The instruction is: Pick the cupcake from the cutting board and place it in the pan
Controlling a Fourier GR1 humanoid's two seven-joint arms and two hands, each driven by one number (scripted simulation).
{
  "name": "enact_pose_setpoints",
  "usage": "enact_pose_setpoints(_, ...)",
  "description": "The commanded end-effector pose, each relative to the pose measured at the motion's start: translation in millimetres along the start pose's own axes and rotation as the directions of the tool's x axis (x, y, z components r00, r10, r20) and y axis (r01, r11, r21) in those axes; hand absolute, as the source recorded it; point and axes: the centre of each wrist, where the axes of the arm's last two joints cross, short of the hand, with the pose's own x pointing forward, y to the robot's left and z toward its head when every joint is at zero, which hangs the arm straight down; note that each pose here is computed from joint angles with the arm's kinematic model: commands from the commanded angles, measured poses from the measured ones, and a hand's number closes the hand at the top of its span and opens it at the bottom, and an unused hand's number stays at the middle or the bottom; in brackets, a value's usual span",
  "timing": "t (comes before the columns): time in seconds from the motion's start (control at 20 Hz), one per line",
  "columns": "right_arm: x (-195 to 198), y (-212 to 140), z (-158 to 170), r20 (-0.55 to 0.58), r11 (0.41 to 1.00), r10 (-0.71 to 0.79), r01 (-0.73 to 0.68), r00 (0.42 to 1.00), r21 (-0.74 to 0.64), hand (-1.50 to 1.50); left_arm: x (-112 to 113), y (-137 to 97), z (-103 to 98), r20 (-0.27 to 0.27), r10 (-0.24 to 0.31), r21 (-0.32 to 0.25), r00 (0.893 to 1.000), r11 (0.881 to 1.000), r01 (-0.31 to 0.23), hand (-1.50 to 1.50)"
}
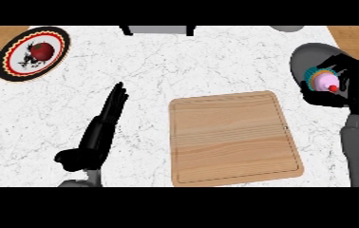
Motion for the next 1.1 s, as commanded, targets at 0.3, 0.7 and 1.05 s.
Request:
enact_pose_setpoints(0.3, -69.5, -17.8, -54.6, -0.06, 0.961, 0.019, -0.034, 0.998, -0.273, 1.5, 1.8, -5.0, -9.9, -0.011, -0.01, -0.026, 1.0, 1.0, 0.01, 0.0)
enact_pose_setpoints(0.7, -95.2, -45.0, -75.2, -0.044, 0.95, 0.019, -0.032, 0.999, -0.312, 1.5, 11.3, -5.8, -21.2, 0.033, 0.005, -0.033, 0.999, 0.999, -0.004, 0.0)
enact_pose_setpoints(1.05, -124.7, -26.6, -49.6, -0.232, 0.976, 0.174, -0.137, 0.957, 0.167, -1.5, 8.6, -8.1, -16.0, 0.041, 0.002, -0.087, 0.999, 0.996, 0.001, 0.0)
